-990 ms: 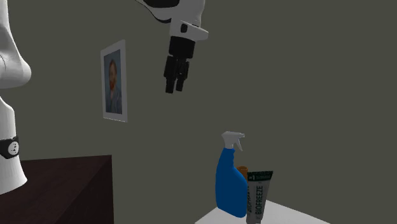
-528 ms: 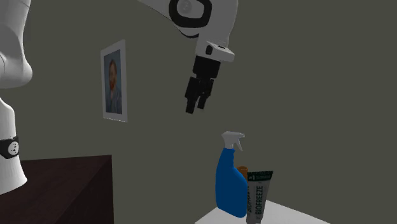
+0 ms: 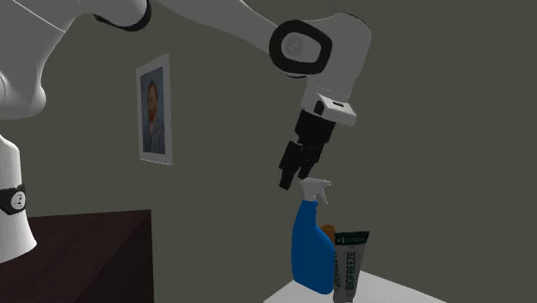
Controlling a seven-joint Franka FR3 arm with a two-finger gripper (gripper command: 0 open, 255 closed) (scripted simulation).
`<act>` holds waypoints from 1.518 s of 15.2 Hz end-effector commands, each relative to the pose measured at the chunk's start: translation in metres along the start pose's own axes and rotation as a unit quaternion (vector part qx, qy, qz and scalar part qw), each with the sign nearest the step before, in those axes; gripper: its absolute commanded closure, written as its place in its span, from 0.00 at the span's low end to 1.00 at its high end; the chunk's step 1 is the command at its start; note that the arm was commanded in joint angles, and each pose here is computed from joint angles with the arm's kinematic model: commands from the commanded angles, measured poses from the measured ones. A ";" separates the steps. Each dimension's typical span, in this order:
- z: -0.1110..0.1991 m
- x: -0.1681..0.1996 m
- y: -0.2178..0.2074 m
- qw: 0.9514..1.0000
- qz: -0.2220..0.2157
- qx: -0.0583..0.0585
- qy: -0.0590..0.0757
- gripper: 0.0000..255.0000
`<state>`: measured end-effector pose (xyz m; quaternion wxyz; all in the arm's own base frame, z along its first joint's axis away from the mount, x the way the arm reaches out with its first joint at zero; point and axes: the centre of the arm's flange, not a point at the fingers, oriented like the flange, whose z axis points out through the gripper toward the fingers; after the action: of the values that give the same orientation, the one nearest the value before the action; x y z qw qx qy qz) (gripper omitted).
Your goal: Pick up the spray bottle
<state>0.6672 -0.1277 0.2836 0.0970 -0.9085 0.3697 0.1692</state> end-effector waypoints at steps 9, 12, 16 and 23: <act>0.058 0.106 0.012 0.995 0.091 0.013 -0.033 0.00; 0.072 0.112 0.012 0.995 0.091 0.013 -0.033 0.00; 0.085 0.117 0.013 0.995 0.091 0.013 -0.033 0.00; 0.118 0.092 0.045 0.995 0.091 0.012 -0.032 1.00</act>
<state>0.6934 -0.1922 0.2260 0.1190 -0.8756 0.4477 0.1364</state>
